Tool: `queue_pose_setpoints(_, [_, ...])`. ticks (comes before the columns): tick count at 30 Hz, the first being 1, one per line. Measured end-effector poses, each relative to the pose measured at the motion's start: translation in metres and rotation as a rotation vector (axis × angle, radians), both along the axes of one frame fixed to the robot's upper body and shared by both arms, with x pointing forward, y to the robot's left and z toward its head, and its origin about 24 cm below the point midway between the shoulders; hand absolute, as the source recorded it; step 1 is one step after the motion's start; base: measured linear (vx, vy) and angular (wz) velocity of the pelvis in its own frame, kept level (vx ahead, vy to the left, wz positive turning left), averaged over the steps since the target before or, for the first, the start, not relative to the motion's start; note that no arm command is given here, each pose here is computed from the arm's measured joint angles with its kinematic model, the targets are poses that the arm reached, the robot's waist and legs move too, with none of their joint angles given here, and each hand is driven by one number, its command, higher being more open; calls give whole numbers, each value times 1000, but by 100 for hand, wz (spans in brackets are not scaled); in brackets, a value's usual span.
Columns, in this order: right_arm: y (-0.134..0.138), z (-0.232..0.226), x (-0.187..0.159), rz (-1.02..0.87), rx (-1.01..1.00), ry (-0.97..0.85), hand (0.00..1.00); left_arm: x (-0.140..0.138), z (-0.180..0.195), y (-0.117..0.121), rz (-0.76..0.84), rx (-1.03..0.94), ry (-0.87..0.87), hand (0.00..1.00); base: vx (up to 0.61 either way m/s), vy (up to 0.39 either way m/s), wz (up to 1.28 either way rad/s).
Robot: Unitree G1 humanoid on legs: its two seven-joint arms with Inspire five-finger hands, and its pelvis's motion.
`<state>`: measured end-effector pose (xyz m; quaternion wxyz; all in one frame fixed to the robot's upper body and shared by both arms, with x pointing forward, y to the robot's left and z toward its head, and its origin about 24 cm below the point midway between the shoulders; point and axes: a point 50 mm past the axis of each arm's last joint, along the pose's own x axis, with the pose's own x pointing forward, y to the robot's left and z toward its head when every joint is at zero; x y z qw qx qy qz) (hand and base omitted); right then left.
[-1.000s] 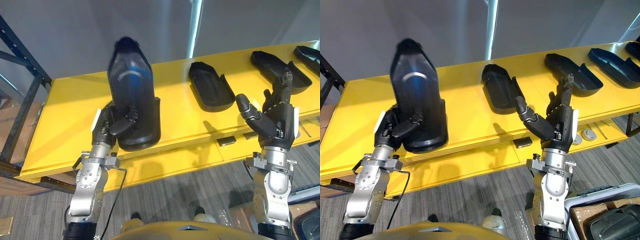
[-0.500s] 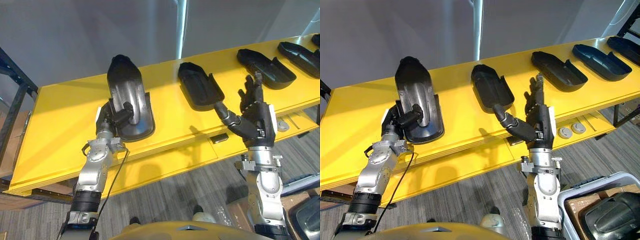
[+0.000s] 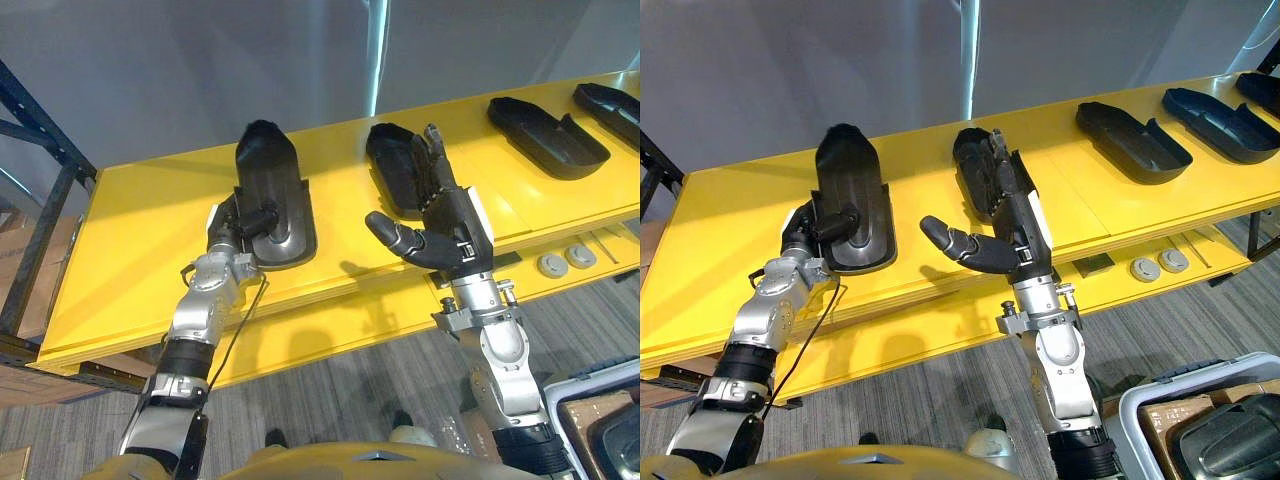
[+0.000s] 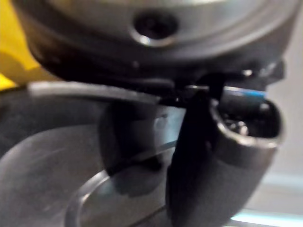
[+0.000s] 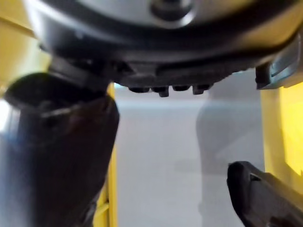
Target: Walk over and take three plastic housings, then place them on the shelf
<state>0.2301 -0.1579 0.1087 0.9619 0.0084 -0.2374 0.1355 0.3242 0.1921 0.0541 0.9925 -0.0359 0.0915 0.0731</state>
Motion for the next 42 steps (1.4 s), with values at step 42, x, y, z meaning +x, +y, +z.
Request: queue_pose_setpoints(42, [39, -14, -3, 124, 58, 89, 100, -54, 141, -16, 79, -12, -800, 100, -3, 0, 3])
